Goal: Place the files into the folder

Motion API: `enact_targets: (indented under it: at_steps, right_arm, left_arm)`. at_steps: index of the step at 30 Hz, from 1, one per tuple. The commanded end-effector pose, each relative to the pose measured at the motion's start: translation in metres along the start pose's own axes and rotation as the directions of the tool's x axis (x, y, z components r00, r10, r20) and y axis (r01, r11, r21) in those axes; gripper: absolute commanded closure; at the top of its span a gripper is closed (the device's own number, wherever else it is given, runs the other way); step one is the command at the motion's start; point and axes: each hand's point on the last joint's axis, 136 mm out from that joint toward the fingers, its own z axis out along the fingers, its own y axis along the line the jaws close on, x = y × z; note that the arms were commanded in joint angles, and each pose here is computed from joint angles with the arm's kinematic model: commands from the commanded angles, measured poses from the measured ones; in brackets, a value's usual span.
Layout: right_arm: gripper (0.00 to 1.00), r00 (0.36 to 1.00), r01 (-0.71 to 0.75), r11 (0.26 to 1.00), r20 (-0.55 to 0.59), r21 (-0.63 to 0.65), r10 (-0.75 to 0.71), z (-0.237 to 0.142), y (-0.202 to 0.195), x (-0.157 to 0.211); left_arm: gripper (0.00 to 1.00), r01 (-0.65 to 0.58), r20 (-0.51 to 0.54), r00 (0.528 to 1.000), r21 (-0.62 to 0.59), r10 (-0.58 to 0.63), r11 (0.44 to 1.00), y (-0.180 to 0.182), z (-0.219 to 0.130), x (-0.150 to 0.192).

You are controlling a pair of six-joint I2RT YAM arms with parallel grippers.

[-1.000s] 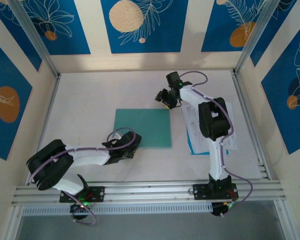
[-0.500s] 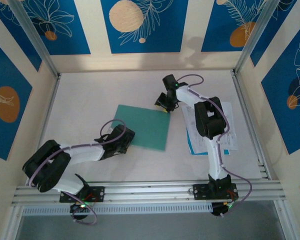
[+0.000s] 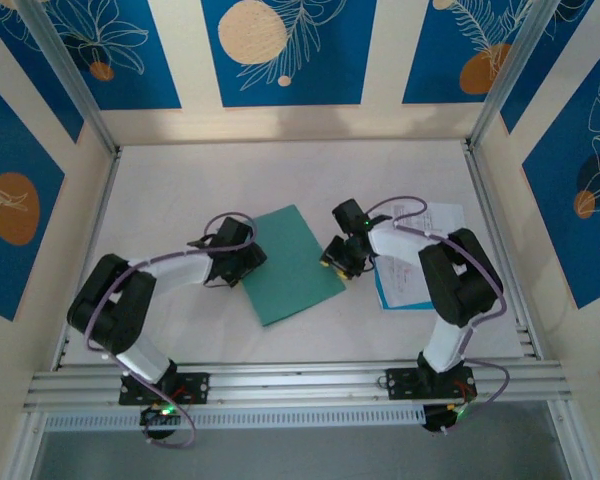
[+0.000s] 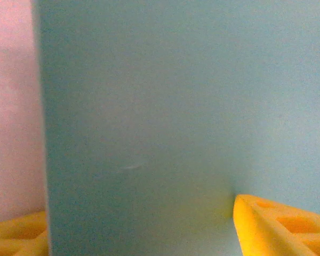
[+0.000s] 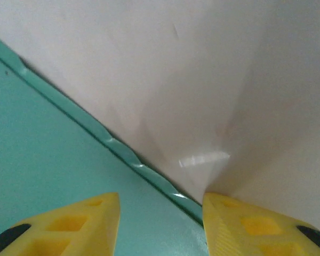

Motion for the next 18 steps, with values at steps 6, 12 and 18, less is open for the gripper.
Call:
enact_targets:
  at_steps: [6,12,18]
  right_arm:
    - [0.52,0.998,-0.061,0.997,0.016,0.049,0.06,-0.034,-0.037,0.03]
    - [0.45,0.998,0.022,0.999,0.064,-0.032,-0.02,-0.06,-0.036,0.033]
    - [0.42,0.999,0.036,0.996,0.044,-0.08,-0.032,-0.054,-0.038,0.015]
  left_arm:
    - [0.27,-0.17,0.097,0.984,0.199,0.153,0.965,-0.063,-0.013,-0.023]
    - [0.16,-0.244,0.148,0.964,0.158,0.222,0.957,-0.059,-0.058,-0.01]
    - [0.17,-0.264,0.029,0.964,0.204,0.263,0.943,-0.069,-0.071,0.077]
